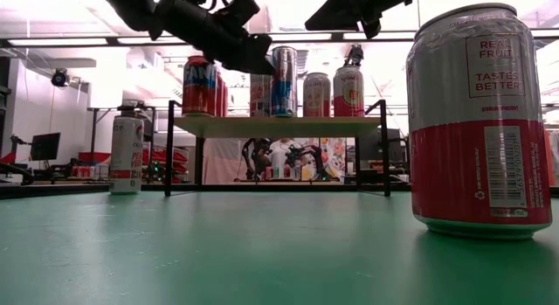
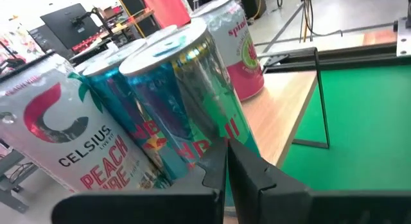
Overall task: Place canned beverage on shelf
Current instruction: Put the blue soda can on the shelf aligned with other blue soda cans
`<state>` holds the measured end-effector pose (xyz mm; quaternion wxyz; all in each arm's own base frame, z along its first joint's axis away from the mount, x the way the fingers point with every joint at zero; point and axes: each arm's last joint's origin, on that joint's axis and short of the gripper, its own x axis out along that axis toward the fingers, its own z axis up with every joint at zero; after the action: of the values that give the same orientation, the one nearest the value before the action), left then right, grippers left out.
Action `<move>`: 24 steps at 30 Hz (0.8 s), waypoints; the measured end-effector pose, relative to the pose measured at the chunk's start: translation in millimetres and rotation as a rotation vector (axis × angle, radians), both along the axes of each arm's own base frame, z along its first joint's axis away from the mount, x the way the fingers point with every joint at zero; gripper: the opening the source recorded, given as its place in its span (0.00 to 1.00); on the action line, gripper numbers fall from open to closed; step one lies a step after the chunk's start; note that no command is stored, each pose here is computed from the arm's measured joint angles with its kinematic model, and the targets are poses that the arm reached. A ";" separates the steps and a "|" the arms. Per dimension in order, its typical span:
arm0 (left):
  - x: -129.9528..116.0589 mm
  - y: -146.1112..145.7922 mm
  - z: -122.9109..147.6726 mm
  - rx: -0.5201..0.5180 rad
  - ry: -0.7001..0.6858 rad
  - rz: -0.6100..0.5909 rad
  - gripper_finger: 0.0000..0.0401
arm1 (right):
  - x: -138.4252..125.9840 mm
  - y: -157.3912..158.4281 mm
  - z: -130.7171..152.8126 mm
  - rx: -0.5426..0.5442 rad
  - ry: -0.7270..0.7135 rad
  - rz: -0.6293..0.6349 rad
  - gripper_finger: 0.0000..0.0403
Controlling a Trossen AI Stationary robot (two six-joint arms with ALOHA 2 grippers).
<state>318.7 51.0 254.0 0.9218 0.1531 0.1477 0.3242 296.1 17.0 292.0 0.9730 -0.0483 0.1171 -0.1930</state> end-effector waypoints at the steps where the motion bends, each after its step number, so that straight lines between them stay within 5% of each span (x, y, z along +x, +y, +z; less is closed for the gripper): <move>1: 0.1 0.0 0.5 0.001 -0.005 0.000 0.00 | 0.0 0.0 0.0 0.000 0.000 0.000 0.02; 24: 1.0 3.1 5.6 0.001 -0.065 -0.023 0.00 | -0.2 0.0 -1.2 -0.003 0.012 0.000 0.02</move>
<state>319.7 54.1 259.7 0.9296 0.1447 0.1159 0.3185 295.9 17.0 290.8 0.9722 -0.0509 0.1228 -0.1927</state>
